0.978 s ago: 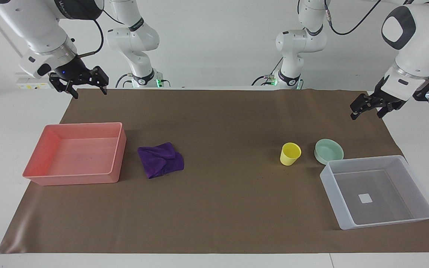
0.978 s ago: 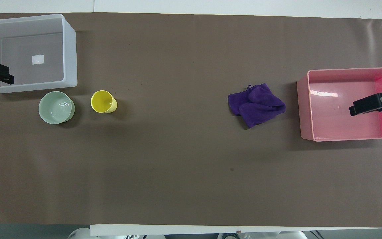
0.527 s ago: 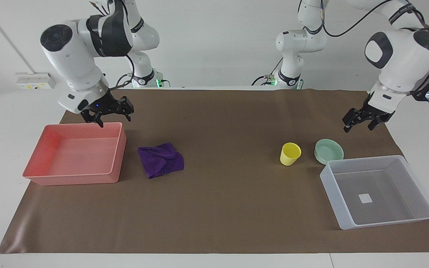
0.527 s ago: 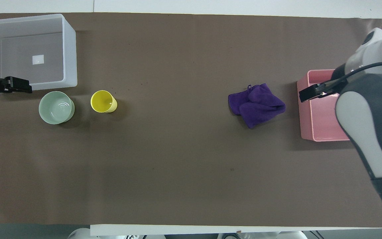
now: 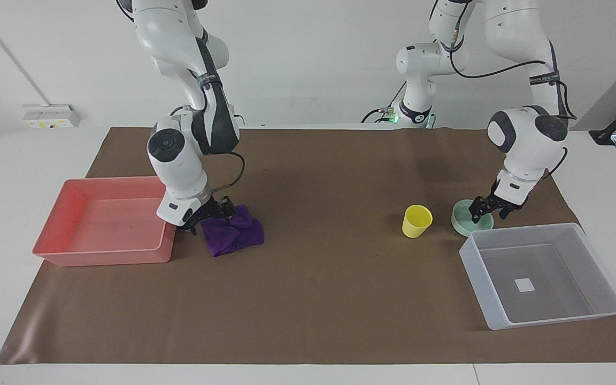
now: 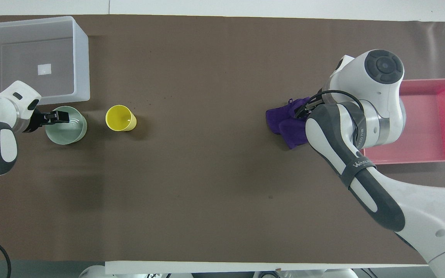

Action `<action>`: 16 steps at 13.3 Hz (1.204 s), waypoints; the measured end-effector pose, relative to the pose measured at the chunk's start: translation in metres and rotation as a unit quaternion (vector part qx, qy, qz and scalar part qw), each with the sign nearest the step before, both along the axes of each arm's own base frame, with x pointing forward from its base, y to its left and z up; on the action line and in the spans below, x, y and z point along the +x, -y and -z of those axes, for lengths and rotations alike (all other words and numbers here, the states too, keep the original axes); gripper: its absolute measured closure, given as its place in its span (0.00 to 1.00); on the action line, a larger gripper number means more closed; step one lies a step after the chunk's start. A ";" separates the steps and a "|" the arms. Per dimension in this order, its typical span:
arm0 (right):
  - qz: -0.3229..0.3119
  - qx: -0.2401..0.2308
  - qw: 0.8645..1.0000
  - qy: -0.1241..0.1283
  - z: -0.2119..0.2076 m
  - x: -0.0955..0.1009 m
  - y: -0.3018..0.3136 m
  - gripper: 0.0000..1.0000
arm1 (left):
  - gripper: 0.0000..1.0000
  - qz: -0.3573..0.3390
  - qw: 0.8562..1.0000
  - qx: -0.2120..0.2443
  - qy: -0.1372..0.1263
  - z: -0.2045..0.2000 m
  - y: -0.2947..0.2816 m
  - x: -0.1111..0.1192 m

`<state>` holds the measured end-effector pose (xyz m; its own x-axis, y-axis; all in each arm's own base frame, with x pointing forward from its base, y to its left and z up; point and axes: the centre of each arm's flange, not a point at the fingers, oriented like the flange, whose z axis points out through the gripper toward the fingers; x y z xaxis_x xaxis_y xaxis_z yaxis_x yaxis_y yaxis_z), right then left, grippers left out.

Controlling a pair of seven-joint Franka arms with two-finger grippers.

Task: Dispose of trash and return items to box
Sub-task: 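Grasp the green bowl with the left gripper while the right gripper grasps the cloth, then place the green bowl in the white box while the right gripper carries the cloth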

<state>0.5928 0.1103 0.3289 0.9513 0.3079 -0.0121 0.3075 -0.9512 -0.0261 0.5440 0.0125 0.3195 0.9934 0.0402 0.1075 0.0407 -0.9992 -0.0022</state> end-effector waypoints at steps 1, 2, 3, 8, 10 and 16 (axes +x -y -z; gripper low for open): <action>0.000 -0.001 1.000 -0.001 0.012 -0.001 -0.001 0.02 | 0.29 -0.001 1.000 0.000 -0.001 0.005 -0.001 0.000; -0.001 -0.001 1.000 -0.004 0.022 -0.004 -0.001 0.04 | 0.42 -0.002 1.000 0.000 -0.001 0.005 -0.002 0.001; -0.002 -0.002 1.000 -0.006 0.027 -0.008 -0.002 0.16 | 0.56 -0.002 1.000 0.000 0.002 0.003 -0.002 0.002; 0.000 0.001 1.000 0.003 0.020 -0.006 -0.002 0.79 | 0.98 -0.017 0.999 -0.005 -0.045 -0.107 0.005 0.021; 0.009 0.003 1.000 0.012 0.003 0.001 0.000 0.96 | 0.98 -0.030 0.999 -0.019 -0.040 -0.184 0.006 0.033; 0.029 0.007 0.999 -0.017 -0.151 0.014 0.023 0.96 | 0.98 -0.082 0.996 -0.040 0.004 -0.170 -0.043 0.098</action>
<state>0.6070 0.0870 0.4801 0.9667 0.2529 -0.0399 0.2509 -0.9668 -0.0489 0.6423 0.0550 0.4892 0.9718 0.2114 0.1048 0.2040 -0.9759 0.0772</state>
